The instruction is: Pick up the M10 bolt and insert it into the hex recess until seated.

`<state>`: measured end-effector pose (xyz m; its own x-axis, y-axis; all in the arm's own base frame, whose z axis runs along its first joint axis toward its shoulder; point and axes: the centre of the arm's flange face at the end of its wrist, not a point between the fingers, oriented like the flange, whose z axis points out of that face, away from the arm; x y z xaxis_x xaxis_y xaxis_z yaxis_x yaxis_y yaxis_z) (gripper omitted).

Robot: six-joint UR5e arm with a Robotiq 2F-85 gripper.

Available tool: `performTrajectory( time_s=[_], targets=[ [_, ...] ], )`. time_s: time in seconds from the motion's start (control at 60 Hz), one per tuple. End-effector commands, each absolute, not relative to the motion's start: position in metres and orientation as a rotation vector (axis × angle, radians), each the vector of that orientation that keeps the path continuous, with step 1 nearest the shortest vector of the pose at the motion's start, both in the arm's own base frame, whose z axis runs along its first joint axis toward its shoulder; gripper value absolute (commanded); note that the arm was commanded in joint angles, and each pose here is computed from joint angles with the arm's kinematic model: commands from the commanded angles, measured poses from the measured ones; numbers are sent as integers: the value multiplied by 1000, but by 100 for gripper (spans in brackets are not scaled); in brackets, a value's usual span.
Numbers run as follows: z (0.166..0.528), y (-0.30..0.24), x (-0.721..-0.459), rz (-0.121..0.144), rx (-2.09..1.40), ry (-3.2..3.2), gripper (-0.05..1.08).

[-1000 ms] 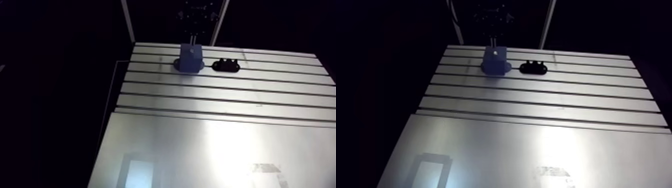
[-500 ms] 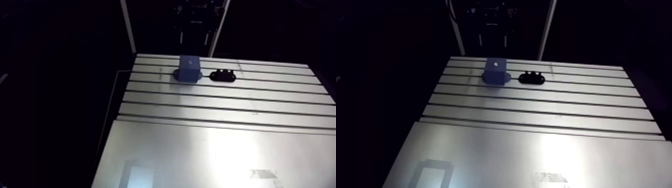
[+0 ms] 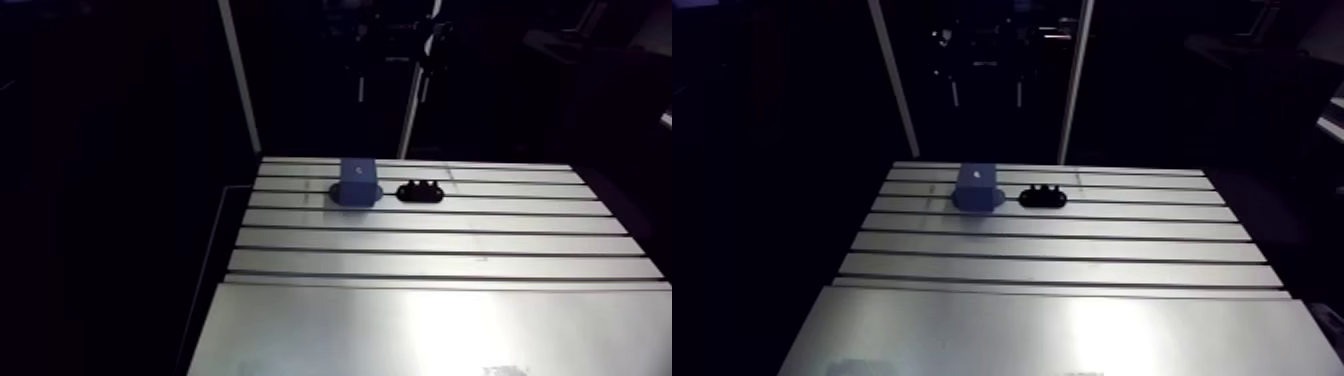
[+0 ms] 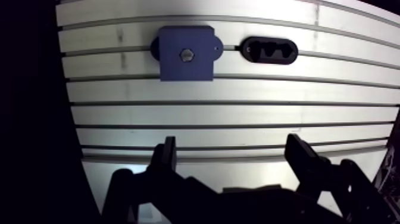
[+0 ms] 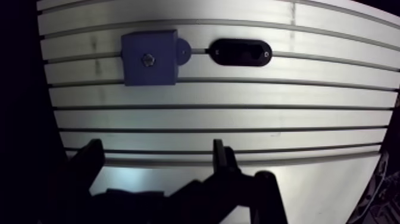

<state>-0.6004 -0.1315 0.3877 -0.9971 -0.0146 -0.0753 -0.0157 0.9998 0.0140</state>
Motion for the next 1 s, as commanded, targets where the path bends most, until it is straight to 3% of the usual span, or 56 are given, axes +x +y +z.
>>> performTrajectory(
  time_s=[0.017, 0.45, 0.65, 1.0],
  targets=[
    [461, -77, -541, 21, -70, 3097, 0],
    [484, -52, -526, 28, 12, 3142, 0],
    [492, -39, -522, 19, 83, 3161, 0],
    [499, -42, -525, -27, 81, 3176, 0]
  ],
)
